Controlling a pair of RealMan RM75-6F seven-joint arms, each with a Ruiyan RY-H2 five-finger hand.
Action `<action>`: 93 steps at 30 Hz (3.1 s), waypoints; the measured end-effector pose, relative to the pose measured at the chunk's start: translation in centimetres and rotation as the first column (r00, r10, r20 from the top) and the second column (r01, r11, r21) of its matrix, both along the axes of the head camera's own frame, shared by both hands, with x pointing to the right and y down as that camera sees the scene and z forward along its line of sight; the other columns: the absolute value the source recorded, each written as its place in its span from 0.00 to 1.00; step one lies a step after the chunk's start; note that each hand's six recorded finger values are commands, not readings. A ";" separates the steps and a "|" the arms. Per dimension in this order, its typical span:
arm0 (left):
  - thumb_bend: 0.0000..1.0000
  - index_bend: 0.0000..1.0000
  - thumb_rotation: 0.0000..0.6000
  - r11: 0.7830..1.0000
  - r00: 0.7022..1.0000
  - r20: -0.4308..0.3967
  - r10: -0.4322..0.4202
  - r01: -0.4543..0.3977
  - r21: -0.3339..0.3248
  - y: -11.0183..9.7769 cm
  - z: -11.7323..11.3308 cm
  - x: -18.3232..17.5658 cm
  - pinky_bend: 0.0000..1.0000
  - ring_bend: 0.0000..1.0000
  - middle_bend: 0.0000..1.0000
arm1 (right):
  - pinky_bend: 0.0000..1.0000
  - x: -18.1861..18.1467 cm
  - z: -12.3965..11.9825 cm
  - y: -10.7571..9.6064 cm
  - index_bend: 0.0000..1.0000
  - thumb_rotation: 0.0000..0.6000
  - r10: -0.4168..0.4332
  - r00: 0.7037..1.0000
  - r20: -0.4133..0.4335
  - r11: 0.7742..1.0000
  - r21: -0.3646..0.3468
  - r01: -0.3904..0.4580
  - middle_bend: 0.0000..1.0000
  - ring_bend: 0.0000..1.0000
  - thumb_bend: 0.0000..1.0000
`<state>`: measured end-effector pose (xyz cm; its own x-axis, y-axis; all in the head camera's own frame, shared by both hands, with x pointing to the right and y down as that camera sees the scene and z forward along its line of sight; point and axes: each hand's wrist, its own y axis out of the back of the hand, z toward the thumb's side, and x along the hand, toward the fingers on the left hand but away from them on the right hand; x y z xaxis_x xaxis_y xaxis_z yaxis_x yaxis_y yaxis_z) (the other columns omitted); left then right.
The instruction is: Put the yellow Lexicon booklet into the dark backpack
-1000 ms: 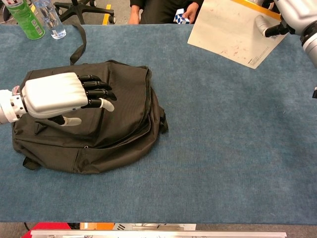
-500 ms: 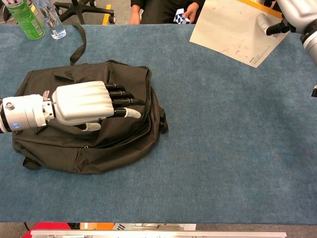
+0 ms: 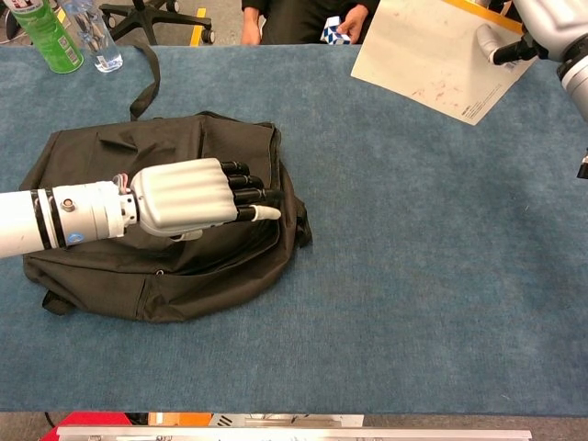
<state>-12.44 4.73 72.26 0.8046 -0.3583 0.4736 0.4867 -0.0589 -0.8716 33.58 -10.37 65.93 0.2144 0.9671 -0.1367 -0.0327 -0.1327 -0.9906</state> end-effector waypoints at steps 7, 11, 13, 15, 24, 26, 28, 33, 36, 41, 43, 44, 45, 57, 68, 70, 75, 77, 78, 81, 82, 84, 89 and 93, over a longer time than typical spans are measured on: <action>0.22 0.08 1.00 0.999 0.998 0.054 -0.042 0.041 0.014 -0.5 1.3 -0.8 0.17 0.12 0.00 | 0.82 0.1 -0.1 0.1 0.83 1.00 0.002 1.000 0.004 1.000 0.001 -0.002 0.69 0.66 0.51; 0.22 0.12 1.00 0.999 0.997 0.070 -0.041 0.038 0.038 -0.6 1.7 -0.7 0.17 0.12 0.03 | 0.82 0.1 -0.1 0.1 0.83 1.00 0.002 1.000 0.004 1.000 0.000 -0.002 0.69 0.66 0.51; 0.22 0.18 1.00 0.998 0.996 0.075 -0.045 0.041 0.049 -0.6 1.9 -0.8 0.17 0.13 0.07 | 0.82 0.2 0.0 0.2 0.83 1.00 0.002 1.000 0.003 1.000 -0.001 -0.002 0.69 0.66 0.51; 0.22 0.25 1.00 0.997 0.995 0.078 -0.056 0.052 0.062 -0.7 2.0 -1.0 0.17 0.16 0.13 | 0.82 0.3 0.0 0.3 0.83 1.00 0.001 1.000 0.002 1.000 -0.003 -0.001 0.69 0.66 0.51; 0.23 0.46 1.00 0.993 0.990 0.082 -0.112 0.108 0.055 -0.7 2.4 -2.5 0.33 0.39 0.36 | 0.82 0.2 -0.2 0.3 0.83 1.00 0.000 1.000 0.016 1.000 -0.002 0.000 0.69 0.66 0.51; 0.27 0.51 1.00 0.992 0.990 0.069 -0.121 0.119 0.044 -0.6 2.4 -2.5 0.39 0.45 0.44 | 0.82 0.2 -0.2 0.3 0.83 1.00 -0.002 1.000 0.018 1.000 -0.002 0.002 0.69 0.66 0.51; 0.29 0.54 1.00 0.991 0.990 0.051 -0.131 0.129 0.037 -0.6 2.3 -2.5 0.43 0.50 0.50 | 0.82 0.2 -0.3 0.4 0.83 1.00 -0.004 1.000 0.023 1.000 -0.003 0.004 0.69 0.66 0.51; 0.29 0.58 1.00 0.984 0.984 -0.028 -0.175 0.176 0.029 -1.3 1.1 -2.8 0.50 0.53 0.55 | 0.82 -0.3 -0.4 1.0 0.84 1.00 -0.037 0.998 0.048 0.999 -0.019 0.038 0.69 0.66 0.51; 0.29 0.58 1.00 0.976 0.973 -0.086 -0.212 0.215 0.030 -2.1 -0.1 -3.3 0.51 0.53 0.55 | 0.82 -1.1 -0.5 1.6 0.84 1.00 -0.076 0.995 0.067 0.996 -0.033 0.078 0.69 0.66 0.51; 0.29 0.58 1.00 0.956 0.938 -0.190 -0.290 0.295 -0.005 -3.6 -2.4 -4.6 0.51 0.53 0.55 | 0.82 -2.8 -0.8 2.7 0.84 1.00 -0.148 0.984 0.097 0.987 -0.046 0.153 0.69 0.66 0.51; 0.29 0.58 1.00 0.948 0.924 -0.221 -0.312 0.318 -0.009 -4.1 -3.3 -5.2 0.51 0.53 0.55 | 0.82 -3.7 -0.9 3.3 0.84 1.00 -0.178 0.977 0.120 0.981 -0.057 0.186 0.69 0.66 0.51; 0.29 0.58 1.00 0.944 0.916 -0.238 -0.323 0.330 -0.008 -4.3 -4.0 -5.6 0.51 0.53 0.55 | 0.82 -4.1 -0.9 3.5 0.84 1.00 -0.192 0.973 0.131 0.977 -0.063 0.201 0.69 0.66 0.51; 0.29 0.58 1.00 0.941 0.911 -0.249 -0.329 0.338 -0.007 -4.5 -4.4 -5.8 0.51 0.53 0.55 | 0.82 -4.7 -0.9 3.9 0.84 1.00 -0.210 0.967 0.145 0.973 -0.070 0.222 0.69 0.66 0.51; 0.29 0.58 1.00 0.914 0.866 -0.313 -0.390 0.405 -0.017 -5.4 -7.3 -7.3 0.51 0.53 0.55 | 0.83 -10.8 -0.7 7.5 0.84 1.00 -0.351 0.888 0.296 0.906 -0.133 0.402 0.70 0.66 0.51; 0.29 0.62 1.00 0.910 0.854 -0.345 -0.389 0.415 0.003 -5.7 -8.5 -7.5 0.57 0.58 0.61 | 0.83 -15.3 0.3 8.9 0.84 1.00 -0.391 0.842 0.373 0.866 -0.162 0.474 0.70 0.66 0.51; 0.29 0.63 1.00 0.910 0.850 -0.362 -0.383 0.414 0.009 -5.7 -8.9 -7.4 0.57 0.58 0.61 | 0.83 -16.1 0.5 9.2 0.84 1.00 -0.396 0.834 0.384 0.859 -0.166 0.484 0.70 0.66 0.51; 0.29 0.62 1.00 0.910 0.848 -0.375 -0.375 0.413 0.023 -5.6 -9.6 -7.5 0.57 0.58 0.61 | 0.83 -18.0 1.3 9.6 0.84 1.00 -0.413 0.828 0.378 0.847 -0.175 0.502 0.70 0.66 0.50; 0.29 0.62 1.00 0.910 0.846 -0.377 -0.377 0.415 0.023 -5.5 -9.7 -7.5 0.57 0.58 0.61 | 0.83 -18.6 1.6 9.6 0.84 1.00 -0.417 0.829 0.373 0.845 -0.178 0.505 0.70 0.66 0.50; 0.29 0.62 1.00 0.910 0.847 -0.376 -0.377 0.415 0.023 -5.5 -9.7 -7.5 0.57 0.58 0.61 | 0.83 -19.1 1.9 9.6 0.84 1.00 -0.417 0.830 0.372 0.844 -0.181 0.505 0.70 0.66 0.50; 0.29 0.62 1.00 0.911 0.848 -0.377 -0.374 0.412 0.023 -5.4 -9.7 -7.5 0.57 0.58 0.61 | 0.83 -20.2 2.4 9.4 0.84 1.00 -0.407 0.833 0.374 0.846 -0.189 0.498 0.70 0.66 0.50; 0.29 0.62 1.00 0.911 0.847 -0.378 -0.373 0.412 0.023 -5.3 -9.7 -7.4 0.57 0.58 0.61 | 0.83 -20.6 2.5 9.3 0.84 1.00 -0.404 0.835 0.374 0.848 -0.188 0.495 0.70 0.66 0.50; 0.29 0.62 1.00 0.911 0.846 -0.382 -0.372 0.411 0.021 -5.3 -9.8 -7.4 0.57 0.58 0.61 | 0.83 -21.4 2.6 9.1 0.84 1.00 -0.398 0.836 0.377 0.853 -0.184 0.489 0.70 0.66 0.50; 0.29 0.62 1.00 0.912 0.844 -0.389 -0.371 0.409 0.017 -5.2 -10.2 -7.2 0.57 0.58 0.61 | 0.83 -23.3 2.6 8.5 0.84 1.00 -0.379 0.833 0.403 0.860 -0.179 0.478 0.70 0.66 0.50; 0.29 0.62 1.00 0.913 0.844 -0.388 -0.370 0.407 0.014 -5.2 -10.2 -7.1 0.57 0.58 0.61 | 0.83 -24.9 1.9 8.4 0.84 1.00 -0.379 0.815 0.438 0.856 -0.169 0.489 0.70 0.66 0.50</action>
